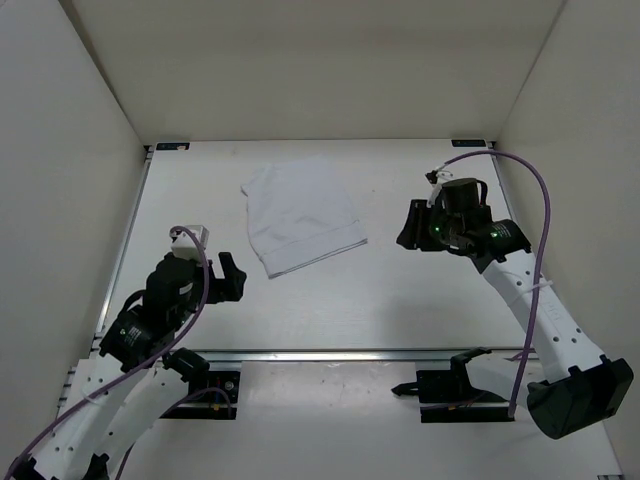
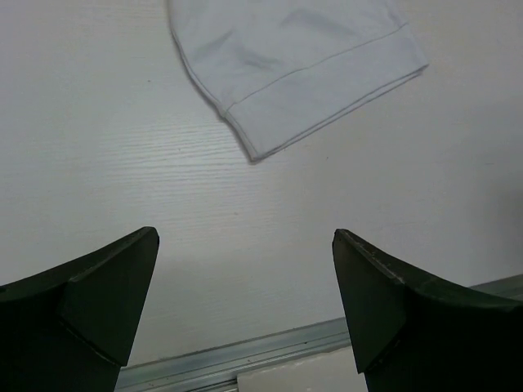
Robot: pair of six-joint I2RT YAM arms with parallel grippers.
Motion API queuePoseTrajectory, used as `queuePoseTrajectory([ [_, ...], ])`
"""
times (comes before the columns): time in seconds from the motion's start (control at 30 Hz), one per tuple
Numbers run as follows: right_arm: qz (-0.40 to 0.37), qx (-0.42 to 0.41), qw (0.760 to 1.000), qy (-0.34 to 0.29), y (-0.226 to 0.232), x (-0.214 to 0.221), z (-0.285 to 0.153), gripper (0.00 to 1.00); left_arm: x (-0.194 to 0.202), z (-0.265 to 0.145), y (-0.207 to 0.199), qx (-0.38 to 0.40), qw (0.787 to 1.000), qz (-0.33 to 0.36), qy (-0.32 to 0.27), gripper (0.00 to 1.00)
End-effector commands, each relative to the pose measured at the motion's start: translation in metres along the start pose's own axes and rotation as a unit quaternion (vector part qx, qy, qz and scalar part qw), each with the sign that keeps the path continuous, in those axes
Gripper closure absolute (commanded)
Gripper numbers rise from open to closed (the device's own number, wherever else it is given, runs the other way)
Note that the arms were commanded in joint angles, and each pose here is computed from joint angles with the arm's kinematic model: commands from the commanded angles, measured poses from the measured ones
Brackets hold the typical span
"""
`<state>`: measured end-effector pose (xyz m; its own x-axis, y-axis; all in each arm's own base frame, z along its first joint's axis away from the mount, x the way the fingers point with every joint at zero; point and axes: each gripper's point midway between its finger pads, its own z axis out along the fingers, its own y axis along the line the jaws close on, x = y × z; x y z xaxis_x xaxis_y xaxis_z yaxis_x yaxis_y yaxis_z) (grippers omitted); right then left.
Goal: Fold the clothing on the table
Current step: Flatten the skirt out
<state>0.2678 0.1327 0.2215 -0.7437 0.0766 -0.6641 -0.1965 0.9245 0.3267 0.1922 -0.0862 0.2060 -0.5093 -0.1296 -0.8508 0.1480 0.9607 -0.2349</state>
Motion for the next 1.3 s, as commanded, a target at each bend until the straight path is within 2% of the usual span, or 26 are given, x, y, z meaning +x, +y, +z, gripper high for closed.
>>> queuePoseTrajectory([
  [0.0, 0.017, 0.006, 1.0, -0.009, -0.005, -0.002, 0.002, 0.63, -0.021, -0.007, -0.017, 0.039, 0.999, 0.031, -0.014, 0.02],
  [0.07, 0.001, -0.005, 1.0, -0.001, 0.002, -0.004, 0.003, 0.51, -0.048, -0.012, -0.034, 0.085, 0.991, 0.078, -0.061, 0.02],
  [0.13, -0.022, -0.019, 1.0, -0.011, 0.014, -0.015, 0.002, 0.49, -0.082, -0.019, -0.042, 0.097, 0.982, 0.09, -0.131, 0.01],
  [0.2, -0.014, -0.022, 1.0, -0.018, 0.019, -0.022, 0.001, 0.47, -0.118, -0.025, -0.055, 0.124, 0.963, 0.083, -0.223, 0.01],
  [0.23, -0.015, -0.023, 0.999, -0.026, 0.019, -0.028, 0.001, 0.48, -0.119, -0.022, -0.062, 0.144, 0.959, 0.085, -0.227, 0.01],
  [0.27, -0.008, -0.028, 0.999, -0.022, 0.021, -0.028, 0.005, 0.55, -0.126, -0.018, -0.069, 0.156, 0.955, 0.088, -0.235, 0.03],
  [0.3, -0.006, -0.019, 1.0, -0.014, 0.014, -0.025, 0.008, 0.64, -0.125, -0.017, -0.08, 0.184, 0.949, 0.105, -0.232, 0.35],
  [0.33, -0.008, -0.013, 1.0, -0.015, 0.015, -0.027, 0.01, 0.85, -0.117, -0.004, -0.081, 0.184, 0.954, 0.101, -0.215, 0.52],
  [0.37, -0.006, -0.005, 1.0, -0.013, 0.012, -0.026, 0.012, 0.99, -0.118, 0.005, -0.08, 0.175, 0.956, 0.089, -0.217, 0.83],
  [0.4, -0.008, 0.007, 1.0, -0.018, 0.009, -0.029, 0.016, 1.0, -0.116, 0.008, -0.086, 0.191, 0.954, 0.08, -0.216, 0.96],
  [0.43, -0.012, 0.004, 1.0, -0.014, 0.009, -0.026, 0.018, 0.95, -0.109, 0.016, -0.085, 0.195, 0.955, 0.084, -0.205, 0.98],
  [0.47, -0.014, 0.002, 1.0, -0.022, 0.008, -0.028, 0.021, 0.83, -0.106, 0.023, -0.09, 0.208, 0.953, 0.098, -0.196, 1.0],
  [0.53, -0.013, -0.01, 0.999, -0.027, 0.007, -0.031, 0.032, 0.73, -0.1, 0.043, -0.089, 0.196, 0.967, 0.057, -0.153, 1.0],
  [0.57, -0.013, -0.014, 0.999, -0.025, 0.006, -0.031, 0.037, 0.72, -0.09, 0.059, -0.085, 0.177, 0.978, 0.034, -0.105, 0.88],
  [0.6, -0.015, -0.011, 1.0, -0.01, 0.002, -0.028, 0.047, 0.66, -0.069, 0.074, -0.085, 0.17, 0.984, 0.031, -0.048, 0.61],
  [0.63, -0.018, -0.008, 1.0, 0.009, -0.002, -0.023, 0.06, 0.64, -0.061, 0.075, -0.092, 0.184, 0.982, 0.019, -0.022, 0.46],
  [0.67, -0.025, -0.011, 1.0, 0.013, -0.001, -0.025, 0.066, 0.58, -0.043, 0.083, -0.092, 0.178, 0.984, 0.01, 0.004, 0.44],
  [0.7, -0.034, -0.01, 0.999, 0.021, -0.006, -0.024, 0.078, 0.56, -0.026, 0.087, -0.091, 0.175, 0.984, 0.011, 0.012, 0.45],
  [0.8, -0.038, -0.012, 0.999, 0.035, -0.014, -0.025, 0.108, 0.55, -0.013, 0.095, -0.075, 0.129, 0.991, -0.041, 0.007, 0.34],
  [0.9, -0.036, -0.02, 0.998, 0.054, -0.023, -0.028, 0.135, 0.55, 0.003, 0.11, -0.048, 0.088, 0.989, -0.102, 0.052, 0.36],
  [0.93, -0.036, -0.023, 0.997, 0.071, -0.024, -0.021, 0.146, 0.54, 0.008, 0.116, -0.044, 0.07, 0.99, -0.106, 0.063, 0.34],
  [1.0, -0.041, -0.023, 0.997, 0.067, -0.026, -0.03, 0.159, 0.54, 0.019, 0.127, -0.036, 0.037, 0.989, -0.111, 0.086, 0.34],
  [1.13, -0.054, -0.011, 0.995, 0.088, -0.032, -0.032, 0.188, 0.54, 0.04, 0.154, -0.028, -0.004, 0.982, -0.124, 0.14, 0.35],
  [1.2, -0.059, -0.016, 0.993, 0.102, -0.035, -0.027, 0.2, 0.54, 0.039, 0.162, -0.03, -0.01, 0.979, -0.144, 0.142, 0.34],
  [1.27, -0.058, -0.02, 0.992, 0.11, -0.036, -0.026, 0.21, 0.54, 0.053, 0.168, -0.027, -0.027, 0.974, -0.151, 0.169, 0.35],
])
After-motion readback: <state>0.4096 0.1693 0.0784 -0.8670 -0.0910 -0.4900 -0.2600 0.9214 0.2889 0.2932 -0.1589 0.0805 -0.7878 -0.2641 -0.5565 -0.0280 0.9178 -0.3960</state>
